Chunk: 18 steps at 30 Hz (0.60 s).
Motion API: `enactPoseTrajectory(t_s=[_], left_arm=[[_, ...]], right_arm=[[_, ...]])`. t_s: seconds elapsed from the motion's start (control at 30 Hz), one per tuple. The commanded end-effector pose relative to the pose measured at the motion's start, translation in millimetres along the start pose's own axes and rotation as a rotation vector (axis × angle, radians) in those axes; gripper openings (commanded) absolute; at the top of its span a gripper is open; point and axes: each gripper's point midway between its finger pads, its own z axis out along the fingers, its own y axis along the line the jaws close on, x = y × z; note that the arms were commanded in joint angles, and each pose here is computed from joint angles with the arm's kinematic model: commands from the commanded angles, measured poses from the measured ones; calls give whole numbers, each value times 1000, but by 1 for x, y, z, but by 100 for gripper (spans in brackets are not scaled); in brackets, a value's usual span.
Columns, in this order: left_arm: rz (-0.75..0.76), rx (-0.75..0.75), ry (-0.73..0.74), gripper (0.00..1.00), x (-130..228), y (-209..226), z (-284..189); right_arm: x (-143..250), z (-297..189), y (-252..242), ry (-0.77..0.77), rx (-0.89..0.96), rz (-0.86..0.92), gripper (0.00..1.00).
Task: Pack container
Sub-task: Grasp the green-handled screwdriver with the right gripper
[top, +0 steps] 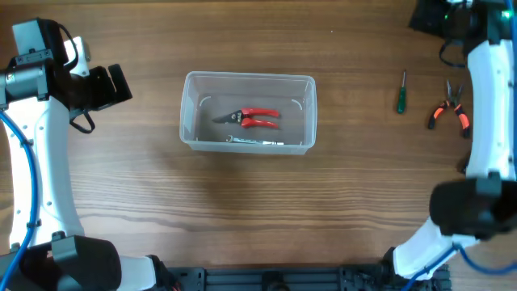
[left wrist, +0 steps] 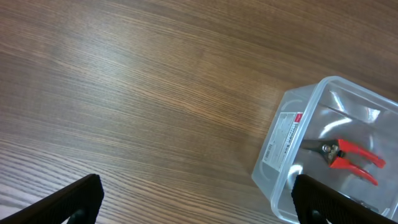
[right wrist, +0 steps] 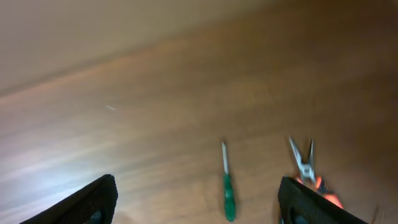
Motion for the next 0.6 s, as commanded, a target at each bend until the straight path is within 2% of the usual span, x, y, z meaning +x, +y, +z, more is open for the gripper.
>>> enactPoseTrajectory(t_s=[0.0,0.07,0.3,0.57], left_arm=[[-18,17,9,100,0,-1,2],[-18,17,8,100,0,-2,2],[-19,15,23,100,4,-1,2],[-19,16,23,100,4,-1,2]], right_arm=[[44,76,-18,194,30,61,83],[70,114,-24,289,51,62,83],[131,179,-30,470,71,26,83],[158,191,-38,552,109,24,83]])
